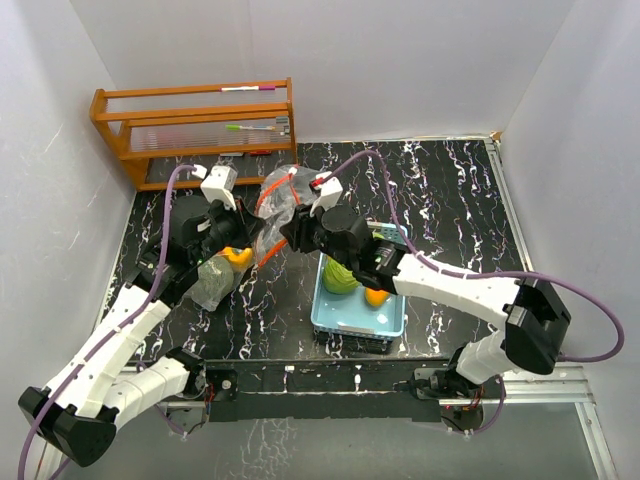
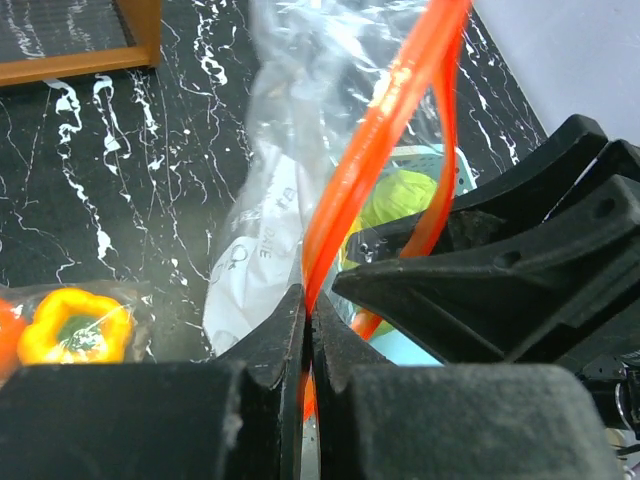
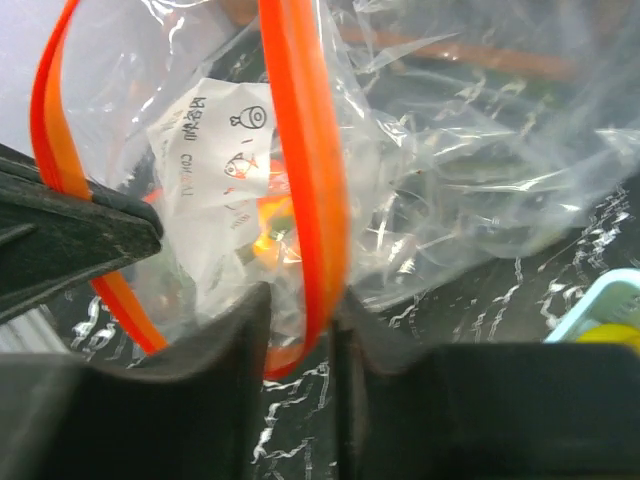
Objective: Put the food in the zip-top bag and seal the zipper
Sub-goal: Open the zipper of the food storage bag at the center of the board.
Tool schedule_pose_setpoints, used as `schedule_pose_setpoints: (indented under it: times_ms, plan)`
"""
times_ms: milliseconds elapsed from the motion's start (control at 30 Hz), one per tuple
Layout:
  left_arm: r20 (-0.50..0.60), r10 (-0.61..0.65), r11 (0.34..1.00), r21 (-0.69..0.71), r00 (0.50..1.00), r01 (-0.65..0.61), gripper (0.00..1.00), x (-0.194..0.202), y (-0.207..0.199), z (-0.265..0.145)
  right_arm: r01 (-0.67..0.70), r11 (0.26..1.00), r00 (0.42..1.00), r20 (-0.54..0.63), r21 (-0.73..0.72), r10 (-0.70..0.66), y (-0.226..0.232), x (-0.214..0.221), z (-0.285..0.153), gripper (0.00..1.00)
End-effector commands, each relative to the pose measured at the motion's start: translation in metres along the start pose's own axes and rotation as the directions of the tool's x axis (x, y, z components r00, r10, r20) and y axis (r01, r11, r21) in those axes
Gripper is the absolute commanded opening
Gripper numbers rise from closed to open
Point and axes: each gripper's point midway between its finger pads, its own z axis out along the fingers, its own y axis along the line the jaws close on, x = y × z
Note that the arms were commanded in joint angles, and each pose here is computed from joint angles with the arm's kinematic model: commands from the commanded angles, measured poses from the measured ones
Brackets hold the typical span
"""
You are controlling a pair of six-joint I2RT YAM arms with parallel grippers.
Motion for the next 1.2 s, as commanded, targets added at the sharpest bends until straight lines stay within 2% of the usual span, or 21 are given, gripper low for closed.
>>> schedule_pose_setpoints:
  times_ms: [0, 33, 100, 167, 267, 333, 500, 600, 633, 667, 700, 733, 767, 833, 933, 1033, 1167]
  plan:
    - [0.039, 0.024, 1.0, -0.015, 0.999, -0.023, 0.0, -0.009, 0.002, -0.003, -0.023, 1.0, 0.995, 0.093, -0.002, 0.023, 0.011, -0.043, -0.003, 0.2]
    - [0.03, 0.044, 0.998, -0.054, 0.999, -0.042, 0.0, -0.007, 0.01, -0.003, -0.019, 0.999, 0.997, 0.08, 0.032, 0.016, 0.004, -0.041, -0.007, 0.13]
    - [0.02, 0.1, 0.982, -0.164, 0.995, -0.096, 0.0, -0.007, 0.032, -0.007, -0.016, 0.995, 0.997, 0.077, 0.096, 0.009, -0.012, -0.038, -0.017, 0.09]
    - [-0.002, 0.159, 0.944, -0.294, 0.987, -0.152, 0.0, -0.007, 0.058, -0.014, -0.015, 0.987, 0.997, 0.076, 0.161, 0.003, -0.028, -0.035, -0.031, 0.08]
    - [-0.051, 0.234, 0.845, -0.484, 0.971, -0.229, 0.0, -0.008, 0.096, -0.032, -0.015, 0.964, 0.997, 0.075, 0.267, -0.005, -0.055, -0.028, -0.053, 0.08]
    - [-0.063, 0.257, 0.794, -0.556, 0.964, -0.247, 0.0, -0.011, 0.109, -0.042, -0.014, 0.94, 0.998, 0.064, 0.342, -0.008, -0.073, -0.022, -0.066, 0.08]
    - [-0.066, 0.281, 0.726, -0.638, 0.957, -0.257, 0.0, -0.018, 0.124, -0.054, -0.021, 0.896, 0.999, 0.038, 0.443, 0.005, -0.102, -0.009, -0.088, 0.08]
    - [-0.053, 0.266, 0.766, -0.595, 0.963, -0.244, 0.0, -0.017, 0.115, -0.045, 0.018, 0.944, 0.999, 0.02, 0.329, -0.026, -0.083, -0.013, -0.085, 0.09]
    - [-0.05, 0.259, 0.782, -0.575, 0.965, -0.24, 0.0, -0.016, 0.112, -0.042, 0.051, 0.969, 0.999, 0.006, 0.243, -0.054, -0.067, -0.015, -0.081, 0.16]
    - [-0.047, 0.254, 0.794, -0.56, 0.966, -0.236, 0.0, -0.015, 0.109, -0.039, 0.08, 0.989, 0.997, -0.022, 0.125, -0.078, -0.046, -0.013, -0.076, 0.27]
    - [-0.045, 0.247, 0.807, -0.544, 0.968, -0.231, 0.0, -0.014, 0.106, -0.036, 0.109, 0.994, 0.993, -0.047, 0.027, -0.107, -0.028, -0.011, -0.074, 0.38]
    - [-0.041, 0.244, 0.815, -0.533, 0.969, -0.228, 0.0, -0.014, 0.104, -0.034, 0.128, 0.99, 0.989, -0.064, -0.054, -0.131, -0.013, -0.011, -0.072, 0.46]
    - [-0.038, 0.241, 0.823, -0.522, 0.97, -0.225, 0.0, -0.014, 0.102, -0.032, 0.132, 0.985, 0.987, -0.079, -0.107, -0.141, -0.002, -0.013, -0.071, 0.52]
    - [-0.036, 0.238, 0.832, -0.509, 0.971, -0.223, 0.0, -0.013, 0.099, -0.03, 0.136, 0.975, 0.983, -0.1, -0.176, -0.155, 0.011, -0.011, -0.073, 0.71]
    - [-0.051, 0.236, 0.83, -0.509, 0.97, -0.229, 0.0, -0.01, 0.1, -0.029, 0.143, 0.966, 0.982, -0.09, -0.216, -0.165, 0.015, -0.01, -0.084, 0.97]
    - [-0.056, 0.238, 0.829, -0.508, 0.97, -0.233, 0.0, -0.01, 0.1, -0.029, 0.147, 0.977, 0.982, -0.096, -0.157, -0.163, -0.003, -0.002, -0.098, 0.98]
    - [-0.045, 0.228, 0.853, -0.472, 0.973, -0.222, 0.0, -0.011, 0.093, -0.023, 0.135, 0.989, 0.968, -0.223, 0.057, -0.119, -0.05, 0.031, -0.112, 0.98]
